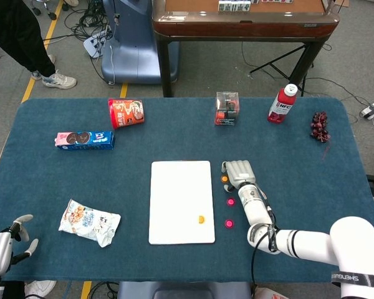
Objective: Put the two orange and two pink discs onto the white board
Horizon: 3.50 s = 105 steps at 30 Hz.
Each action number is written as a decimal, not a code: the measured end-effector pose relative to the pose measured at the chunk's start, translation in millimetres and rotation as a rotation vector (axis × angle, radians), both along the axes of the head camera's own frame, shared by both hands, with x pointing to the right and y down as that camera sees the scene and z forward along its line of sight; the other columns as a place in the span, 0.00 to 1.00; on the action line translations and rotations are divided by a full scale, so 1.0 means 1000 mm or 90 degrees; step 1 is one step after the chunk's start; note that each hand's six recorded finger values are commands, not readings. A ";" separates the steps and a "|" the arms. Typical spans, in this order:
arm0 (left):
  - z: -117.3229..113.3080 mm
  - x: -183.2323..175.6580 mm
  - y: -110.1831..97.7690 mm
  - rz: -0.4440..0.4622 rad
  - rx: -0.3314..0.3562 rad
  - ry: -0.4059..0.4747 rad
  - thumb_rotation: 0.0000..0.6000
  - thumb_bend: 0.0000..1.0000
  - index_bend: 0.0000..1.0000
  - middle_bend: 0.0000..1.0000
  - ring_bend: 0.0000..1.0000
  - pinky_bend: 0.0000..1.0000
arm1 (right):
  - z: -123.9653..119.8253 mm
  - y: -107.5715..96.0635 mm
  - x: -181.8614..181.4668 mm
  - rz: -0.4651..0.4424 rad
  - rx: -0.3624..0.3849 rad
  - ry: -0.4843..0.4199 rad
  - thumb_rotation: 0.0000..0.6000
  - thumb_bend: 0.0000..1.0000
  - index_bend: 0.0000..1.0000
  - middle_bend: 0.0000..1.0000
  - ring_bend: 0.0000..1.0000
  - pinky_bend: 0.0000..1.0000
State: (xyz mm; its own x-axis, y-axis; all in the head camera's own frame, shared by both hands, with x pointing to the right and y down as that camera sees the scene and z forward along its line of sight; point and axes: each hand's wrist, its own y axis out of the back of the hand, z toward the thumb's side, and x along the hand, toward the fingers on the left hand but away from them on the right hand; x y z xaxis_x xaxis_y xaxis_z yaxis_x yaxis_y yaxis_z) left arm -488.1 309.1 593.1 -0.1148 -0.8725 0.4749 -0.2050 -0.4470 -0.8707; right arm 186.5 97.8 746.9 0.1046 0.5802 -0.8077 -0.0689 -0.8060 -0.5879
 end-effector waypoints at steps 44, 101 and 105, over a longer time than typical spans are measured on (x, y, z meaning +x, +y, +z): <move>0.001 0.000 0.003 -0.002 -0.003 0.001 1.00 0.31 0.34 0.62 0.56 0.75 | 0.004 0.004 0.002 0.005 0.009 0.004 1.00 0.26 0.49 1.00 1.00 1.00; -0.005 0.001 -0.010 0.001 0.008 0.006 1.00 0.31 0.34 0.62 0.56 0.75 | -0.080 0.086 -0.103 -0.194 -0.003 -0.231 1.00 0.26 0.53 1.00 1.00 1.00; -0.004 0.001 -0.009 0.002 0.006 0.006 1.00 0.31 0.34 0.62 0.56 0.75 | -0.073 0.091 -0.106 -0.200 -0.011 -0.224 1.00 0.26 0.53 1.00 1.00 1.00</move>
State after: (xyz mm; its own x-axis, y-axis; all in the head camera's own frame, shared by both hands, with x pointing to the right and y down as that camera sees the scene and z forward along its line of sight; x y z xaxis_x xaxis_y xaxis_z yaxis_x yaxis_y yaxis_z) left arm -487.0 300.0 588.9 -0.1073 -0.8773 0.4677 -0.2122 -0.4394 -0.8729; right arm 80.5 189.0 673.7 0.5422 0.4638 -0.7007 -0.1101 -0.7875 -0.6064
